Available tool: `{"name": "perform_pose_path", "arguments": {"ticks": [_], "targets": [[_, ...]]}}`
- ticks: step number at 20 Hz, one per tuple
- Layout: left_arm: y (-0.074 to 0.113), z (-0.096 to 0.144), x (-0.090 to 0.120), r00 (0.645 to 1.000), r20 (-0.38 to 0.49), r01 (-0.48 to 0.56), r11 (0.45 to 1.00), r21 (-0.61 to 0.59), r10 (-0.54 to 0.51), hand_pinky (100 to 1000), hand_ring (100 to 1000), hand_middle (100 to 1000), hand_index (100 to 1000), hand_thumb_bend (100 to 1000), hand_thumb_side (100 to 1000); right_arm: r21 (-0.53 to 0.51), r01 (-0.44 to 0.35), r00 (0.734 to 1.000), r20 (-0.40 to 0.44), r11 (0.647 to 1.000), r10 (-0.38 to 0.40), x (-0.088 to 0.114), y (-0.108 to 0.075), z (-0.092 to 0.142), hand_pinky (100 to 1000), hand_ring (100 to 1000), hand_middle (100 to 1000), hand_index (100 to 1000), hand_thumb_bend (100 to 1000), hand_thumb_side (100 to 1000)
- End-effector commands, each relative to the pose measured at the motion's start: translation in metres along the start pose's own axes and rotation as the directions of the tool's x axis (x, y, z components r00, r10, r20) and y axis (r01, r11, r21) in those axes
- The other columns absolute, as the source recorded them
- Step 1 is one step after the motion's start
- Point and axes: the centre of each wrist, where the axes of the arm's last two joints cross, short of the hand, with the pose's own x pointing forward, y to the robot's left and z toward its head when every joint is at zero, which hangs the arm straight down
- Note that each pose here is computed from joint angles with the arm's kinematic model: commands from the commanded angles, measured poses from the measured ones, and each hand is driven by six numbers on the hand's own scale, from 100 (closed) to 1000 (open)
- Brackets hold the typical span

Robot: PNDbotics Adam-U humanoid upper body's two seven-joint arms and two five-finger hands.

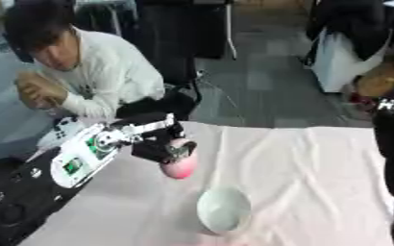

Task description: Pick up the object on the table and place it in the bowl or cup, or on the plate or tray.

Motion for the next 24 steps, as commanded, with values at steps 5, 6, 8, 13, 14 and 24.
{"name": "perform_pose_path", "arguments": {"ticks": [5, 6, 8, 13, 14, 24], "targets": [[0.006, 0.000, 0.023, 0.999, 0.045, -0.005, 0.999, -0.044, 0.007, 100, 100, 102, 381, 100, 577, 0.014, -0.004, 1.000, 0.013, 1.000, 0.003, 0.003, 0.000, -0.004, 100, 100, 100, 254, 682, 658], [0.005, -0.002, 0.026, 0.999, 0.052, -0.003, 0.999, -0.053, 0.005, 100, 100, 102, 381, 100, 576, 0.014, -0.003, 1.000, 0.014, 1.000, 0.003, 0.003, 0.001, -0.004, 100, 100, 100, 254, 682, 659], [0.004, -0.005, 0.031, 0.998, 0.063, 0.000, 0.998, -0.070, 0.004, 100, 100, 101, 382, 100, 573, 0.014, -0.001, 1.000, 0.014, 1.000, 0.000, 0.002, 0.001, -0.004, 100, 100, 100, 255, 681, 664], [-0.001, -0.015, 0.040, 0.996, 0.090, -0.005, 0.993, -0.117, 0.016, 100, 100, 101, 383, 100, 570, 0.011, 0.003, 1.000, 0.015, 1.000, -0.003, 0.002, 0.002, -0.004, 100, 100, 100, 256, 686, 660], [-0.002, -0.018, 0.041, 0.995, 0.096, -0.007, 0.992, -0.124, 0.019, 100, 100, 101, 384, 100, 570, 0.010, 0.003, 1.000, 0.016, 1.000, -0.003, 0.002, 0.002, -0.004, 100, 100, 100, 256, 686, 661], [-0.012, -0.033, 0.048, 0.990, 0.129, -0.027, 0.985, -0.172, 0.049, 100, 100, 100, 388, 100, 565, 0.009, 0.005, 1.000, 0.020, 1.000, -0.005, 0.002, 0.003, -0.005, 100, 100, 100, 257, 693, 657]]}}
